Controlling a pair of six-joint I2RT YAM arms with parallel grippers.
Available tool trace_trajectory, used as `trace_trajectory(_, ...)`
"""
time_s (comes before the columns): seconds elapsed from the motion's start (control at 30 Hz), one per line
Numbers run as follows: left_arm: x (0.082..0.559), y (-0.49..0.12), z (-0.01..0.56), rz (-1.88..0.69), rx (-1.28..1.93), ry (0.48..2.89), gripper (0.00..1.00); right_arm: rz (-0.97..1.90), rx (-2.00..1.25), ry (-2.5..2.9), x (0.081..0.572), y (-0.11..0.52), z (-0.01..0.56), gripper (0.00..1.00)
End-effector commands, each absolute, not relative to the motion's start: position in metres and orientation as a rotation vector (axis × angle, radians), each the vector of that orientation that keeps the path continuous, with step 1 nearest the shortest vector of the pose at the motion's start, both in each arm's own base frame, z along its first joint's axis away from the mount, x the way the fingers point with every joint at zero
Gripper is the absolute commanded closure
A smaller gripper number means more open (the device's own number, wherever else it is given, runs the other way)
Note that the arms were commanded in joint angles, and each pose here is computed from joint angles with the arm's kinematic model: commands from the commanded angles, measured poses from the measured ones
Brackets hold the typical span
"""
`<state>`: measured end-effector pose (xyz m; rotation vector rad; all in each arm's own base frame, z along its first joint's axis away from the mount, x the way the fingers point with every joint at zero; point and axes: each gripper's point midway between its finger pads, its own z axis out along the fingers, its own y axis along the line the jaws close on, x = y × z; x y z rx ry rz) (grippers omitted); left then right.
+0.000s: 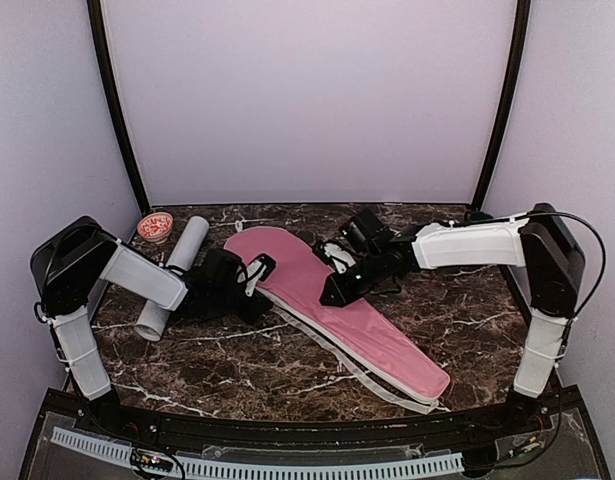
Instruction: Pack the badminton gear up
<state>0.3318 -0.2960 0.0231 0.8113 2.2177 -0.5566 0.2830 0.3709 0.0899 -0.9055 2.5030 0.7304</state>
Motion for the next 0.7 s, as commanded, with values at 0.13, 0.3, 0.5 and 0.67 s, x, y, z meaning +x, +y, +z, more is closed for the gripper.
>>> trace_trajectory(0.13, 0.331, -0.297, 0.021, -0.555, 0.862, 2.211, 1.00, 0.946, -0.950, 2.454, 0.297, 0.421, 0.080, 0.89)
trace_trajectory(0.3, 0.329, -0.298, 0.026, -0.569, 0.872, 2.185, 1.00, 1.006, -0.889, 2.475, 0.310, 0.432, 0.063, 0.91)
trace_trajectory(0.5, 0.322, -0.304, 0.028, -0.592, 0.903, 2.175, 1.00, 1.052, -0.831, 2.560, 0.316, 0.437, 0.030, 0.96)
trace_trajectory(0.67, 0.303, -0.323, 0.027, -0.636, 0.961, 2.155, 1.00, 1.025, -0.772, 2.618, 0.320, 0.435, 0.014, 1.00)
